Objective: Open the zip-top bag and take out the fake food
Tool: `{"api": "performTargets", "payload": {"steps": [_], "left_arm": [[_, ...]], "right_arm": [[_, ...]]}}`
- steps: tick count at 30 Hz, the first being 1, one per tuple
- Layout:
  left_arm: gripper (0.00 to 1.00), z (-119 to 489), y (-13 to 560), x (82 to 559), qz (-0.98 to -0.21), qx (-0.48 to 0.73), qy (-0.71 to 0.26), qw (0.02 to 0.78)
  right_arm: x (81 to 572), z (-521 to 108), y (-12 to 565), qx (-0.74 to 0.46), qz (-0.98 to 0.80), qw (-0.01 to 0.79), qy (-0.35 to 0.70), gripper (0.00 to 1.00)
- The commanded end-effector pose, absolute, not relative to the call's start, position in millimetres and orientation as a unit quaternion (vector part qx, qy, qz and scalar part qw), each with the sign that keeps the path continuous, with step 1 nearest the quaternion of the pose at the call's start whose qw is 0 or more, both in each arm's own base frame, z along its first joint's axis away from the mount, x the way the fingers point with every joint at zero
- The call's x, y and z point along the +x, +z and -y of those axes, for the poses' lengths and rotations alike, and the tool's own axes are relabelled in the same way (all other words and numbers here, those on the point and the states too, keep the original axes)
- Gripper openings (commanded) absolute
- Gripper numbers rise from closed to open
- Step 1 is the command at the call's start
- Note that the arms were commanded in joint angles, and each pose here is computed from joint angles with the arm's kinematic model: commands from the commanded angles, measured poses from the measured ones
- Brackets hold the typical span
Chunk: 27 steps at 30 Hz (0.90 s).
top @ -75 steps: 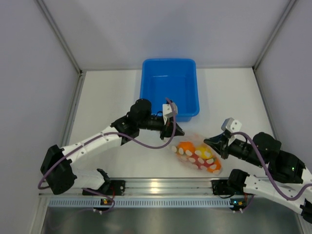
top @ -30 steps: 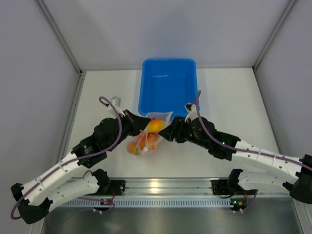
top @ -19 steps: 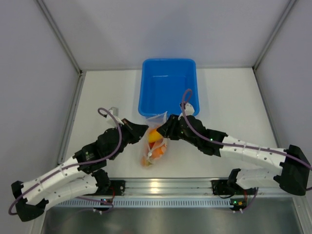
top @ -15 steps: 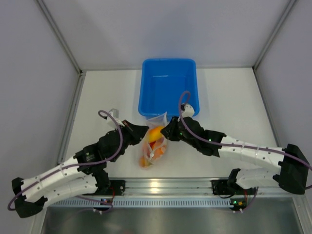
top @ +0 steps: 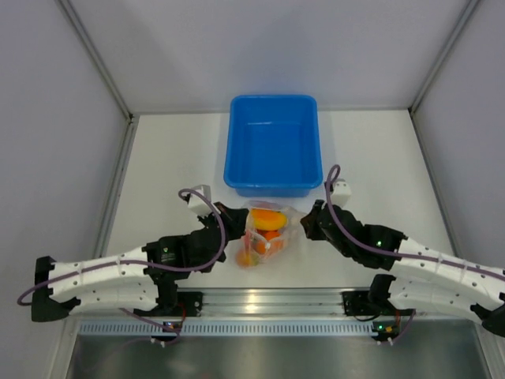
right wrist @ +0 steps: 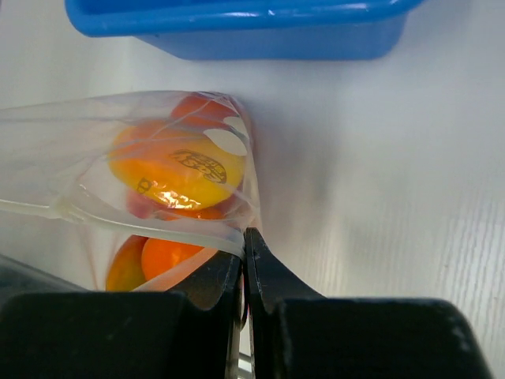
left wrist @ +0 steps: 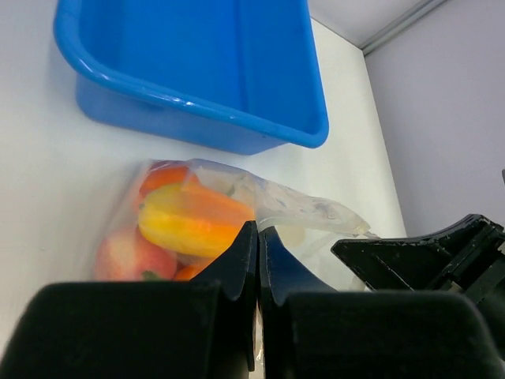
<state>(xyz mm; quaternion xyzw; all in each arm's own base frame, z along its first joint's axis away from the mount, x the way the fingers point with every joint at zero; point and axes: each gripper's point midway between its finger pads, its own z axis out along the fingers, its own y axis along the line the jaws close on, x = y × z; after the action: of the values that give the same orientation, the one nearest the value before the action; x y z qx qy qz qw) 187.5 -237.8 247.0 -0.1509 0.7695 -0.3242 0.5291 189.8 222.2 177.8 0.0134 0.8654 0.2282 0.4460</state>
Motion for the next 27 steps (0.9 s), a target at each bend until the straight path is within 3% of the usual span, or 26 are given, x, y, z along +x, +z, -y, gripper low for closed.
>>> {"api": "performTargets", "payload": {"steps": [1, 9, 15, 21, 27], "left_arm": [[0.0, 232.1, 283.0, 191.8, -0.73, -0.179, -0.3, 0.587], [0.0, 256.1, 318.7, 167.4, -0.72, -0.133, -0.274, 0.624], [0.0, 294.8, 313.4, 158.4, -0.742, -0.079, -0.288, 0.6], [0.0, 309.5, 303.2, 155.3, -0.75, -0.076, -0.297, 0.586], [0.0, 313.9, 295.0, 155.2, -0.755, -0.088, -0.314, 0.569]], "right_arm": [[180.2, -177.9, 148.1, 0.001, -0.887, 0.438, 0.15, 0.04], [167.2, -162.4, 135.8, -0.004, -0.897, 0.419, 0.142, 0.11], [169.4, -207.0, 200.8, -0.077, -0.849, 0.457, 0.254, 0.24], [168.7, -229.3, 260.8, -0.149, -0.808, 0.488, 0.295, 0.36], [154.5, -253.4, 278.1, -0.211, -0.774, 0.483, 0.351, 0.39]]}}
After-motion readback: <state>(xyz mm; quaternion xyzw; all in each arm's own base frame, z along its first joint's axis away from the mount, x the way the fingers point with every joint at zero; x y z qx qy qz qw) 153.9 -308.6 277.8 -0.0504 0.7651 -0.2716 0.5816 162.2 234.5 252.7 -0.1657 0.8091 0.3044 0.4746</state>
